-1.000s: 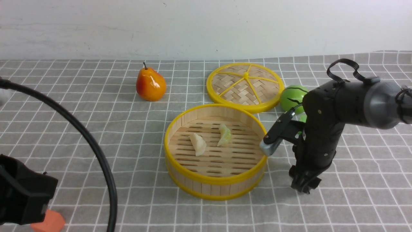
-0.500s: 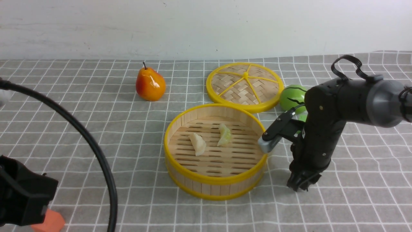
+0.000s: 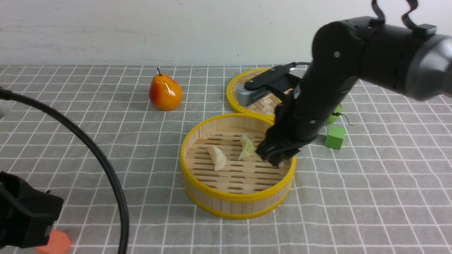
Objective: Put the dumplings into the steamer on the table with the grey tablecloth.
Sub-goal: 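Place the dumpling in the bamboo steamer basket with the right gripper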
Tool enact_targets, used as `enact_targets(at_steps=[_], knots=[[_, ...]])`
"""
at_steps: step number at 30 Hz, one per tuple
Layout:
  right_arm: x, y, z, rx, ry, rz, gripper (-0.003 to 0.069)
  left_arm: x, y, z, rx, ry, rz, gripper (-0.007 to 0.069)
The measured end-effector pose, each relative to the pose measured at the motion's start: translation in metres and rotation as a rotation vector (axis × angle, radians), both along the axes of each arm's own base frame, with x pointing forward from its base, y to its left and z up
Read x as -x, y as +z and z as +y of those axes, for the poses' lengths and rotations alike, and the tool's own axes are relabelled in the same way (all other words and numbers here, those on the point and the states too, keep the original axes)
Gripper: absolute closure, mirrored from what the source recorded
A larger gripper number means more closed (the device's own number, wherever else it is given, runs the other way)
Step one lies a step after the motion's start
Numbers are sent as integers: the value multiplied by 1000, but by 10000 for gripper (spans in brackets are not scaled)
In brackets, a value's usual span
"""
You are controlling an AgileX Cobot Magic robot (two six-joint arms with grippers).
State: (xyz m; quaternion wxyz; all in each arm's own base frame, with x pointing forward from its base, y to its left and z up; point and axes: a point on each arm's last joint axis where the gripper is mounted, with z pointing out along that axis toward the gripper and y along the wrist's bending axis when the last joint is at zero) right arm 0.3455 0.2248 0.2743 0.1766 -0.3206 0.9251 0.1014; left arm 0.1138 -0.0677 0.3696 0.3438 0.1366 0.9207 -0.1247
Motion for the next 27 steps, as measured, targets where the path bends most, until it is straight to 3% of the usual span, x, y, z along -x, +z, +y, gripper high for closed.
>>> enact_targets(at_steps=[5, 11, 15, 21, 27], knots=[[-14, -41, 35, -4, -39, 9, 458, 0, 0, 0, 1, 0, -1, 568], [-27, -80, 42, 45, -107, 58, 456, 0, 0, 0, 1, 0, -1, 566], [-29, -78, 40, 55, -144, 42, 352, 0, 0, 0, 1, 0, 0, 566], [-21, -44, 35, 32, -141, 21, 206, 2, 0, -2, 27, -7, 14, 566], [13, 39, 14, -76, -109, -91, 226, 25, -2, 8, 128, -24, -44, 562]])
